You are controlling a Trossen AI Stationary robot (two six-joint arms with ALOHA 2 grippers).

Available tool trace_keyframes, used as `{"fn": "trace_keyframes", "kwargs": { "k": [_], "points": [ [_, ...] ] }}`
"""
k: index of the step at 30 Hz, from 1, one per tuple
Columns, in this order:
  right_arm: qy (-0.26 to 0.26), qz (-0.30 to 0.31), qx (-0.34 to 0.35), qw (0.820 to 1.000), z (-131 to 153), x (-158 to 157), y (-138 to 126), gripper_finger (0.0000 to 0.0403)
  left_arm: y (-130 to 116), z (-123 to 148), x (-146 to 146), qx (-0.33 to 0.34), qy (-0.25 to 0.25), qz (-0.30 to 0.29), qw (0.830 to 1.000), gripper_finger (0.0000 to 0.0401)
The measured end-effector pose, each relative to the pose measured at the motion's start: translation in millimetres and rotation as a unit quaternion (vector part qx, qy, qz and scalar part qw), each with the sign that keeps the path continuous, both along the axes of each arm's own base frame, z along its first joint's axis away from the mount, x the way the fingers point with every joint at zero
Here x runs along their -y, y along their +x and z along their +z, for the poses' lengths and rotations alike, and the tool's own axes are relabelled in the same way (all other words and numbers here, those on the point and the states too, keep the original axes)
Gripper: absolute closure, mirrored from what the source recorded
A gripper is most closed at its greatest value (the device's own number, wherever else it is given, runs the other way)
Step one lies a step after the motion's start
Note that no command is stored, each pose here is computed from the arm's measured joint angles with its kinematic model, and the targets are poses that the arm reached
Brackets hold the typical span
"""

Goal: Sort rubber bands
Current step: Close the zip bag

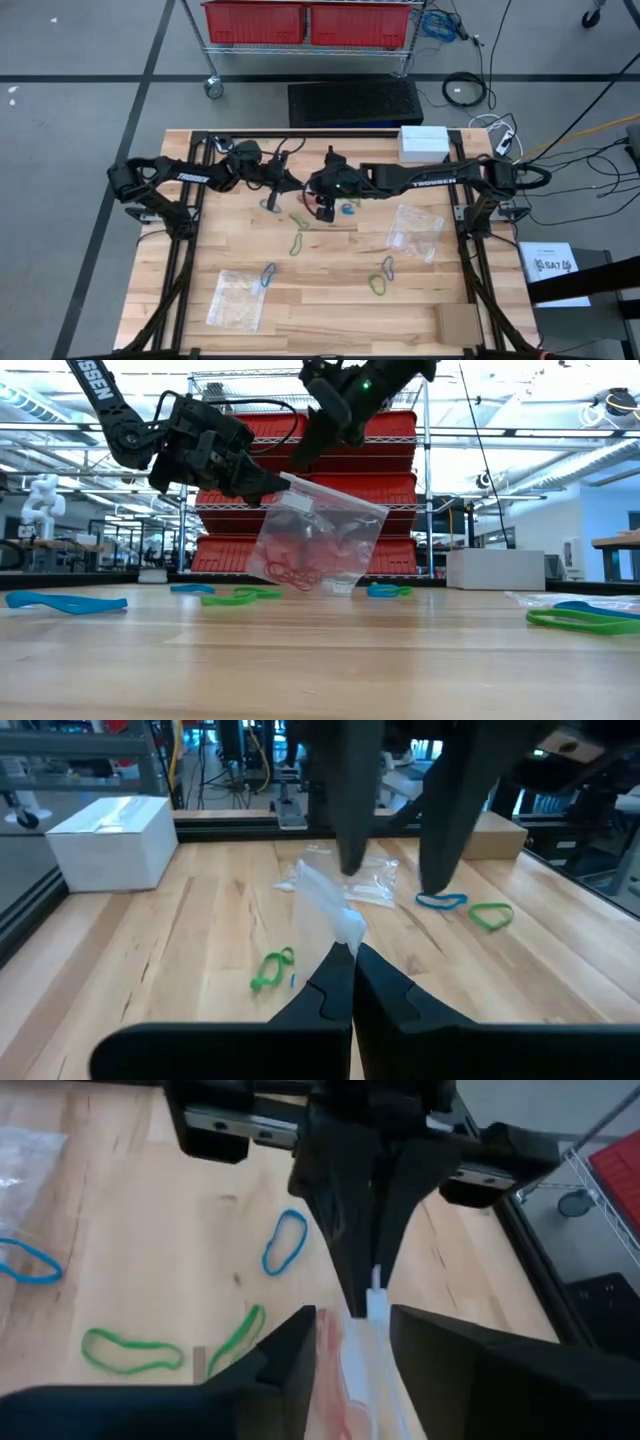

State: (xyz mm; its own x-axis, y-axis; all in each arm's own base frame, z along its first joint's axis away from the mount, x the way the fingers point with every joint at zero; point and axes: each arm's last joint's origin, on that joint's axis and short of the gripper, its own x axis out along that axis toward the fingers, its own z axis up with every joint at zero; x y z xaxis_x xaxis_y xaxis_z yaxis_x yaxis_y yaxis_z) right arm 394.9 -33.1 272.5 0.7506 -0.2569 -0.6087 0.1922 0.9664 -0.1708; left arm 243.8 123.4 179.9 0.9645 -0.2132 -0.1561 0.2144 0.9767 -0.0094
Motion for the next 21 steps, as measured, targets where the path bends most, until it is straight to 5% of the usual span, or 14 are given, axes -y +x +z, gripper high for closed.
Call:
{"fn": "trace_keyframes", "kwargs": {
  "k": [21],
  "points": [
    [-0.012,-0.022,0.003,1.0,-13.9,15.3,9.8,0.0313,1.5,0.8,2.2,0.004,0.003,-0.001,1.0,0.0401]
  ]
}}
